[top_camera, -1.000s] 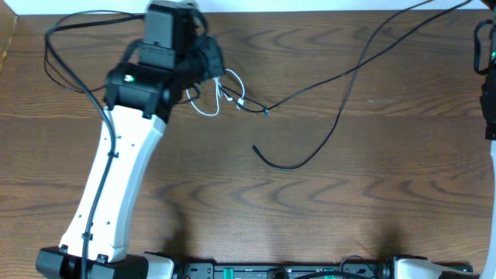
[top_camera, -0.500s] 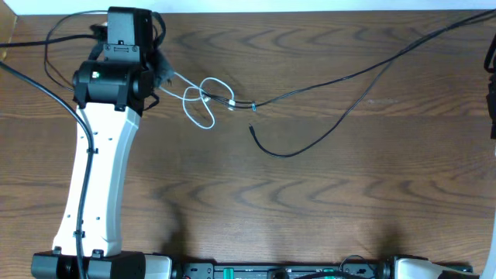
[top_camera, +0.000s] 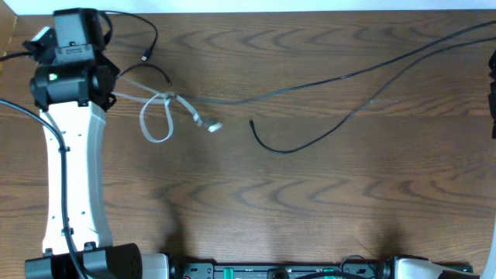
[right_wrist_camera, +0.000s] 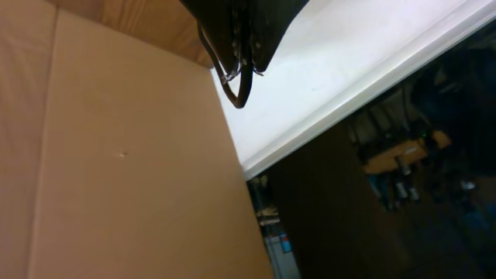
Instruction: Untangle cables
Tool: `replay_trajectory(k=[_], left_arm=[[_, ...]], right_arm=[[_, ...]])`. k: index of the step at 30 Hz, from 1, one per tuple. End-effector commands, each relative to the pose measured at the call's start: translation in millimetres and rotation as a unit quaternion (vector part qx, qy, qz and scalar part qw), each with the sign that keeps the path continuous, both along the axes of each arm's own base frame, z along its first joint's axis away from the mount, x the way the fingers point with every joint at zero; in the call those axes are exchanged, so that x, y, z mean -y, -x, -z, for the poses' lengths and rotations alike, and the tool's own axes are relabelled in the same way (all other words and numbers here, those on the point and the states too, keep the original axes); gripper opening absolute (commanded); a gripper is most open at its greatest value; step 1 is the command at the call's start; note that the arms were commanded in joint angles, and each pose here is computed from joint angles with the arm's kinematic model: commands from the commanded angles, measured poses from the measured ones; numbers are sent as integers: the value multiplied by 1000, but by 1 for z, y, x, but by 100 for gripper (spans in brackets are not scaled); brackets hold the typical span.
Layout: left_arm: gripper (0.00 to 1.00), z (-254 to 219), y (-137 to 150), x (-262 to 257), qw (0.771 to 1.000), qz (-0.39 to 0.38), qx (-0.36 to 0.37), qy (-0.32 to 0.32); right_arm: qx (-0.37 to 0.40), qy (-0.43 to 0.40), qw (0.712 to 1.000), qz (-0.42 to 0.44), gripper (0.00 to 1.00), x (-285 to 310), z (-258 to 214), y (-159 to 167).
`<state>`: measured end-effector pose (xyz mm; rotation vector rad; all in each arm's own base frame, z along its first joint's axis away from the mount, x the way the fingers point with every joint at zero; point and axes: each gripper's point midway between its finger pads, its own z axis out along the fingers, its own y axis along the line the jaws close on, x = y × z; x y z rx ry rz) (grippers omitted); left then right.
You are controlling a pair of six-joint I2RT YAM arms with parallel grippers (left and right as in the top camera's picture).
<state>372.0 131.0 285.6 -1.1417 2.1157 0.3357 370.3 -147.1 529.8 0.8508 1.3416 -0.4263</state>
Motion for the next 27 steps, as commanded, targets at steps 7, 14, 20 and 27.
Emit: replay_trajectory(k=[7, 14, 20, 27], left_arm=[[7, 7, -35, 71, 960, 213, 44, 178], [7, -36, -31, 190, 800, 503, 118, 305], [7, 3, -21, 197, 848, 476, 17, 230], [7, 51, -20, 148, 928, 330, -91, 149]], right_arm=[[12, 6, 998, -64, 1, -15, -13, -5], [68, -61, 974, -207, 1, -56, -16, -31], [228, -68, 907, -348, 1, -101, -97, -22], [351, 18, 874, -334, 1, -101, -203, 54]])
